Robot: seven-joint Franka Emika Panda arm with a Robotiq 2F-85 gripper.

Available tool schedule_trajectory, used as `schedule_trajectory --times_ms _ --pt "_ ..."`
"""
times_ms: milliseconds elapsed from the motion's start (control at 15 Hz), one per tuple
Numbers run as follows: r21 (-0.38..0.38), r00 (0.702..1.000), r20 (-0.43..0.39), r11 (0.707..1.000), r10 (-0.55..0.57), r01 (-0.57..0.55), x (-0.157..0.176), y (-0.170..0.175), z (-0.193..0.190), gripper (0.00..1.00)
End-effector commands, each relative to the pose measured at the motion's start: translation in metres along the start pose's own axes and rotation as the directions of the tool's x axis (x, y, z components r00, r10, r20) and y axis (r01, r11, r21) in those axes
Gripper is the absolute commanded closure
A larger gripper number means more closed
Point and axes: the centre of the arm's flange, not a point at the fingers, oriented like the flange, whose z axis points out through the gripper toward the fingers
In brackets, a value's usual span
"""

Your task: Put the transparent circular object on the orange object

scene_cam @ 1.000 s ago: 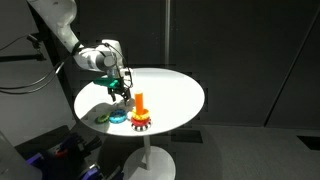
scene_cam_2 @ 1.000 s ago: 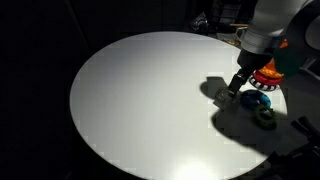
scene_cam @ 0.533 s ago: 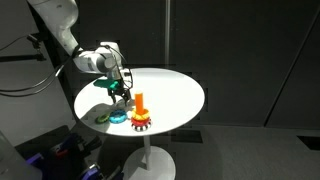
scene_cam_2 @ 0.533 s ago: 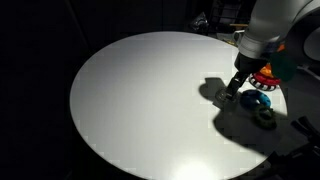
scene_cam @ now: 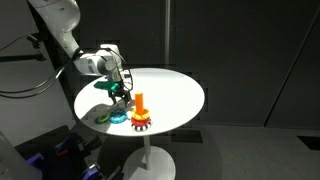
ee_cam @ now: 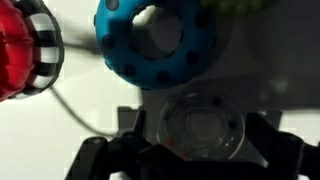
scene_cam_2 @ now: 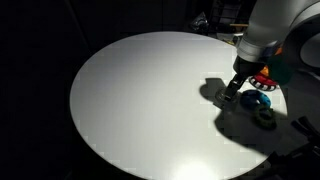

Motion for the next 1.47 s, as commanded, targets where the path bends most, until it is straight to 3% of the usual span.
schedule_trajectory --times_ms 0,67,133,600,867,1000,1067,1133,1267,1400 --pt "-0.013 1.0 -0.009 1.0 0.011 -0.011 0.004 -0.002 0.006 0.0" --pt "-0.012 1.0 -0.005 1.0 0.011 -0.011 0.004 -0.002 0.007 0.01" --pt "-0.009 1.0 -0.001 1.0 0.013 -0.013 0.004 -0.002 0.008 0.25" --pt "-0.006 1.0 -0.015 1.0 0.015 -0.015 0.013 0.002 -0.008 0.46" --pt "-0.007 1.0 -0.023 1.0 0.014 -0.014 0.016 0.002 -0.015 0.83" --pt "-0.009 1.0 -0.021 1.0 0.01 -0.01 0.016 0.001 -0.014 0.96" --pt "-0.01 1.0 -0.025 1.0 0.009 -0.009 0.017 0.001 -0.015 0.88" --pt "-0.012 1.0 -0.025 1.0 0.009 -0.01 0.018 0.001 -0.015 0.61" --pt "-0.014 1.0 -0.025 1.0 0.01 -0.011 0.019 0.001 -0.013 0.6" --pt "-0.015 1.0 -0.021 1.0 0.01 -0.01 0.018 0.001 -0.011 0.46"
